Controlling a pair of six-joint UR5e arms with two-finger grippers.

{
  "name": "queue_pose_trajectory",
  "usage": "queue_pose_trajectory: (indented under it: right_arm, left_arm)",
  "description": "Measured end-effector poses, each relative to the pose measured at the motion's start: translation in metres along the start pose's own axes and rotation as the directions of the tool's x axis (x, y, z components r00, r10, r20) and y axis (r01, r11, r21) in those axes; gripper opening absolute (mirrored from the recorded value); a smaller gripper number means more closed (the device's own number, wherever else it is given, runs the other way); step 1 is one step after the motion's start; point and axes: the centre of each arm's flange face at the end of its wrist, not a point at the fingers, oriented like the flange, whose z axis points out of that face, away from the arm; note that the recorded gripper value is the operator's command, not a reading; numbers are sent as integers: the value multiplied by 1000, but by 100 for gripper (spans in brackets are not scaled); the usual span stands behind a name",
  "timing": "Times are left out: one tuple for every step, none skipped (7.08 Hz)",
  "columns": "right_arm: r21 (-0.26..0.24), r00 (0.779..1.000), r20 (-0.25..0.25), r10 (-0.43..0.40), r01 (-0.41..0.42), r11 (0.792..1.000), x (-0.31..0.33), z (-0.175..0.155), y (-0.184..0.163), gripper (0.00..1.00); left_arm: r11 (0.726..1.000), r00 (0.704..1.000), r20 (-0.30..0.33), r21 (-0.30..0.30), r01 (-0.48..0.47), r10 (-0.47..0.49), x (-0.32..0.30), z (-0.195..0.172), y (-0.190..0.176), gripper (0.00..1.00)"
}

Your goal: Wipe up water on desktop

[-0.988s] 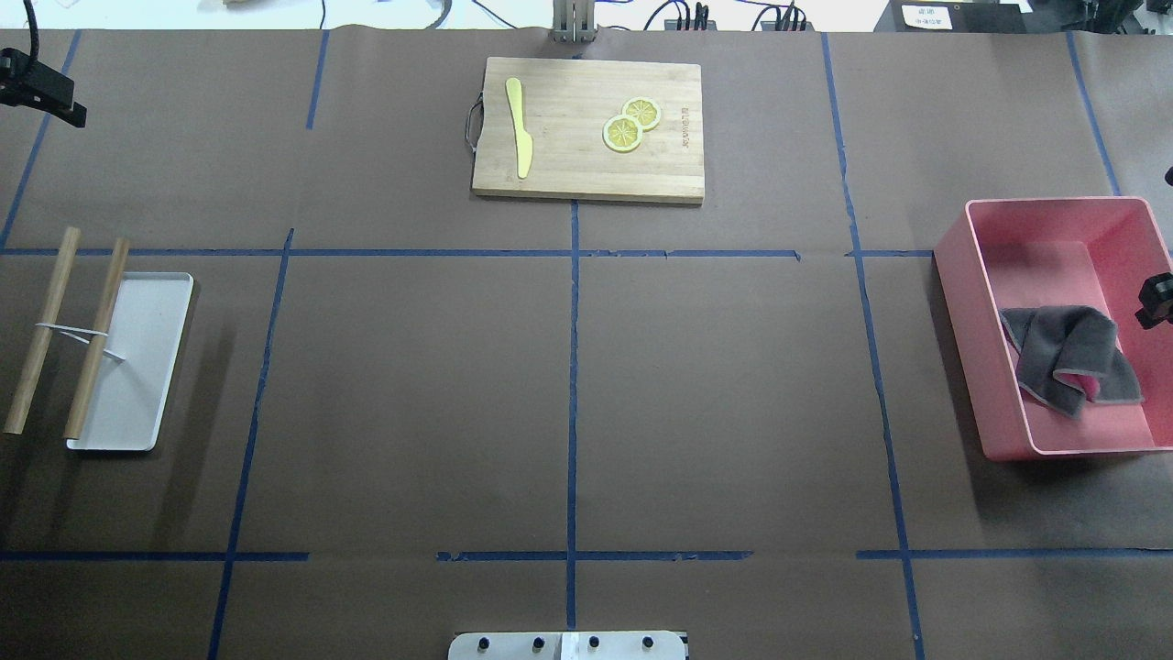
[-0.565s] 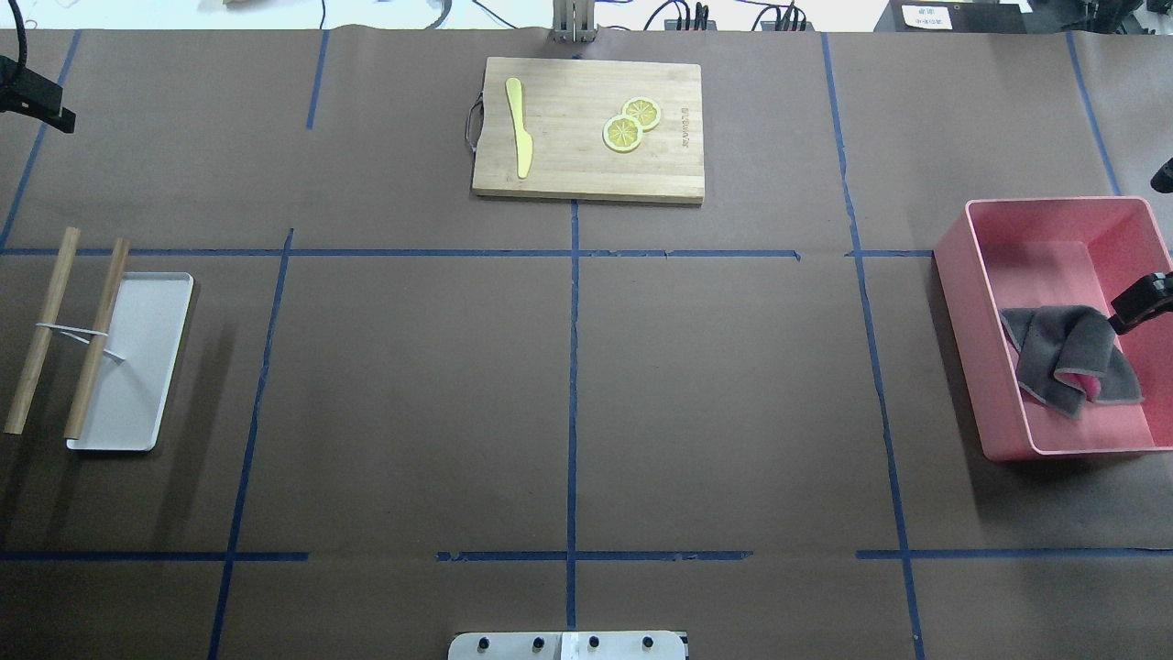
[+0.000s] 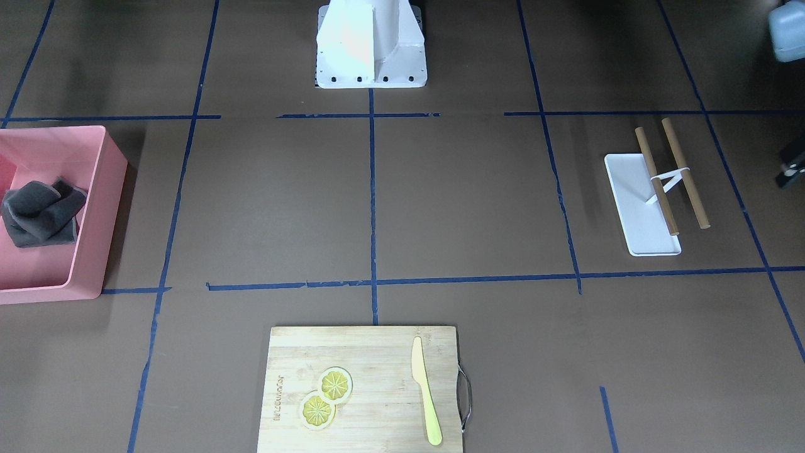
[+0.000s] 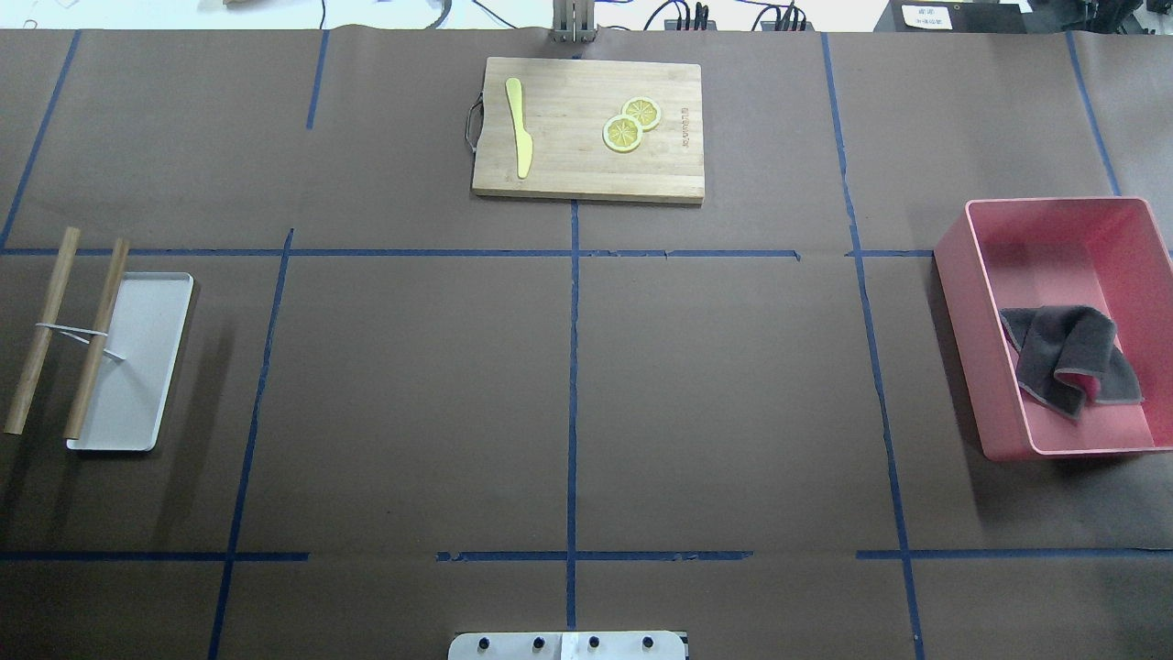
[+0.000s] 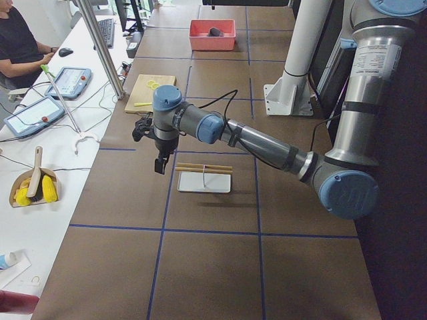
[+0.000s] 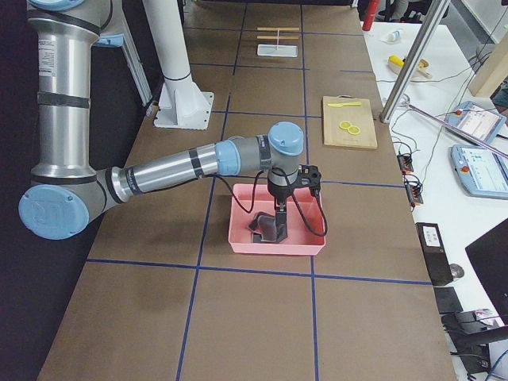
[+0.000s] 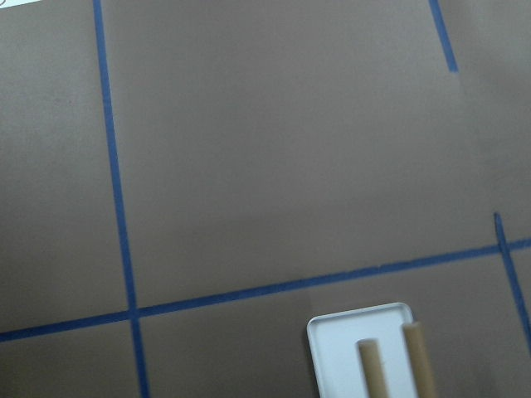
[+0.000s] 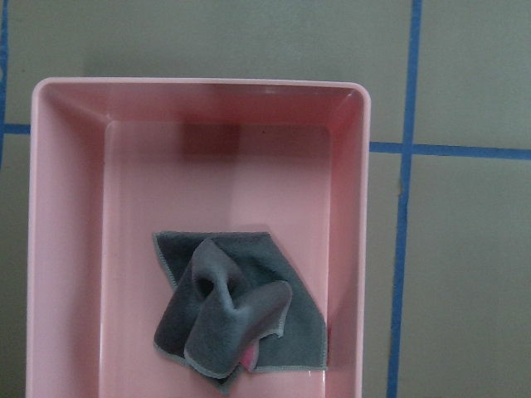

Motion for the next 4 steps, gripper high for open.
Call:
queue_pose_trajectory:
  right_arm:
    - [9, 1000, -1, -3, 3, 1000, 25, -4, 2, 100]
    - [6, 1000, -4, -23, 23, 1000, 47, -3, 6, 100]
    - [-9, 1000, -7, -26, 26, 1000, 63, 4, 11, 100]
    - [-29, 1000, -7, -18, 18, 999, 75, 14, 16, 100]
  left_arm:
    - [1000, 1000, 3, -27, -9, 10, -23, -11, 7, 100]
    - [999, 1000, 4, -54, -3, 4, -37, -17, 15, 100]
    - [996, 1000, 2, -90, 22, -22, -47, -14, 24, 100]
    - [991, 999, -2, -126, 51, -52, -57, -5, 35, 100]
